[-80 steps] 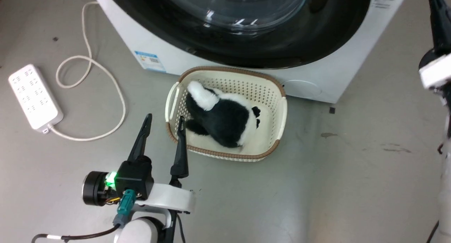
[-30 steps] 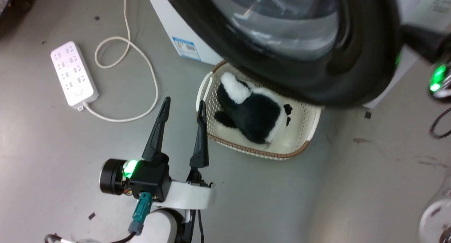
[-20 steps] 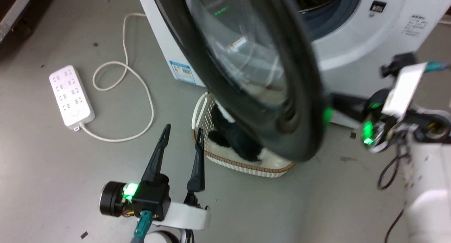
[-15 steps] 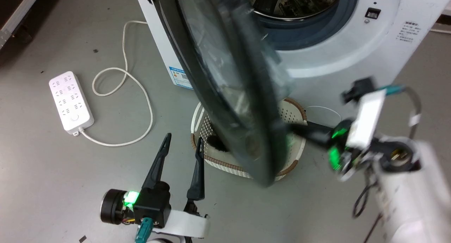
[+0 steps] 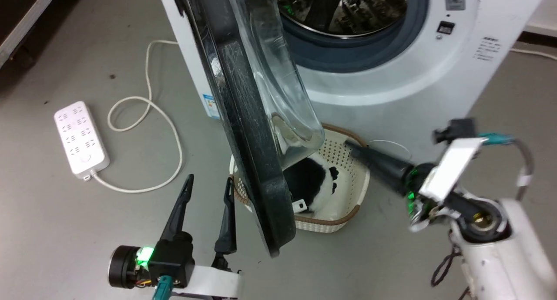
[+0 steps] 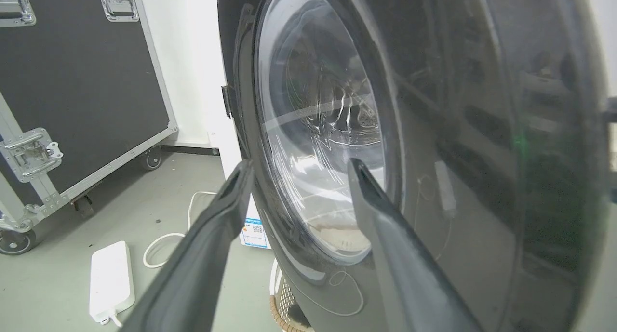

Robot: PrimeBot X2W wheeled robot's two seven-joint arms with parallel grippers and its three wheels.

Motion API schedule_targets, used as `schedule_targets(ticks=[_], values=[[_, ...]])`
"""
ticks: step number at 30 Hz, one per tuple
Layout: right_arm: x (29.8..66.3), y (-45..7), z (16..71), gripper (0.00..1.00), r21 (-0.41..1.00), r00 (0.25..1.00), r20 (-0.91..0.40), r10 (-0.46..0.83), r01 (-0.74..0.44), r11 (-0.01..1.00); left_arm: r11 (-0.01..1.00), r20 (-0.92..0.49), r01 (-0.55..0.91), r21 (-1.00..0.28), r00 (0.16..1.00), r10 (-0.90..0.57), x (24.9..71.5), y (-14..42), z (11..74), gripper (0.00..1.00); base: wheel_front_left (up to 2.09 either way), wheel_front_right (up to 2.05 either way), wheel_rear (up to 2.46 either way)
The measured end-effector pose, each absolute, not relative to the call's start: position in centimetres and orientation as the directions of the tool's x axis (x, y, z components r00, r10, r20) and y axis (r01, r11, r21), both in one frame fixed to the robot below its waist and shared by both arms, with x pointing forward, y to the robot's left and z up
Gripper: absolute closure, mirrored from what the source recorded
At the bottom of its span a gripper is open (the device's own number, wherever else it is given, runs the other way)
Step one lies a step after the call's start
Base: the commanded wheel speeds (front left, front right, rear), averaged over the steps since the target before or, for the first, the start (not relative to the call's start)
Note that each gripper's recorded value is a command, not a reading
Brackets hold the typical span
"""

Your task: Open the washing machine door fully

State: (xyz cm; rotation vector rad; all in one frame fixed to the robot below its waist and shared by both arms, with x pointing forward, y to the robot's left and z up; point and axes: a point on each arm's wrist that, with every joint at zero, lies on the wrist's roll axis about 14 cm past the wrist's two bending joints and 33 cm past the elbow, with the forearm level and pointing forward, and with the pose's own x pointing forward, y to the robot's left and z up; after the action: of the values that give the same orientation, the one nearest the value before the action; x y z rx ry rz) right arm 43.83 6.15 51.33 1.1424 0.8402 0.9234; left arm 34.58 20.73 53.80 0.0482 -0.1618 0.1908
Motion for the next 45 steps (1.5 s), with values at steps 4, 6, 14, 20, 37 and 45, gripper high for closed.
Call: schedule_targets(ticks=[4, 6, 14, 20, 37, 45], values=[[47.1, 1.6, 55.7, 0.00, 0.903, 0.619, 0.002, 0.785, -0.338, 0.264, 0.983, 0.180, -0.183, 0.014, 0.967, 0.178, 34.7, 20.7, 54.3, 0.00, 0.00, 0.00, 0.00], [48.1, -1.4, 57.9, 0.00, 0.823, 0.721, 0.054, 0.691, -0.423, 0.378, 0.984, 0.176, -0.178, -0.012, 0.968, 0.177, 34.6, 20.9, 54.1, 0.00, 0.00, 0.00, 0.00], [45.1, -12.1, 62.8, 0.00, 0.125, 0.863, 0.328, 0.384, -0.443, 0.888, 0.987, 0.194, -0.158, -0.017, 0.968, 0.158, 34.6, 21.8, 54.5, 0.00, 0.00, 0.00, 0.00], [41.9, -16.4, 60.7, 0.00, -0.085, 0.905, 0.338, 0.258, -0.243, 0.966, 0.996, 0.194, -0.090, -0.018, 0.977, 0.092, 35.2, 20.5, 54.4, 0.00, 0.00, 0.00, 0.00], [36.3, -16.6, 55.4, 0.00, -0.073, 0.967, 0.221, 0.127, -0.114, 0.991, 0.999, 0.163, -0.039, -0.027, 0.986, 0.043, 35.2, 19.0, 53.3, 0.00, 0.00, 0.00, 0.00], [36.0, -16.4, 55.4, 0.00, -0.029, 0.966, 0.225, 0.126, -0.123, 0.992, 0.999, 0.152, -0.035, -0.034, 0.988, 0.040, 34.6, 19.2, 53.0, 1.00, 0.00, 0.00, 0.00]])
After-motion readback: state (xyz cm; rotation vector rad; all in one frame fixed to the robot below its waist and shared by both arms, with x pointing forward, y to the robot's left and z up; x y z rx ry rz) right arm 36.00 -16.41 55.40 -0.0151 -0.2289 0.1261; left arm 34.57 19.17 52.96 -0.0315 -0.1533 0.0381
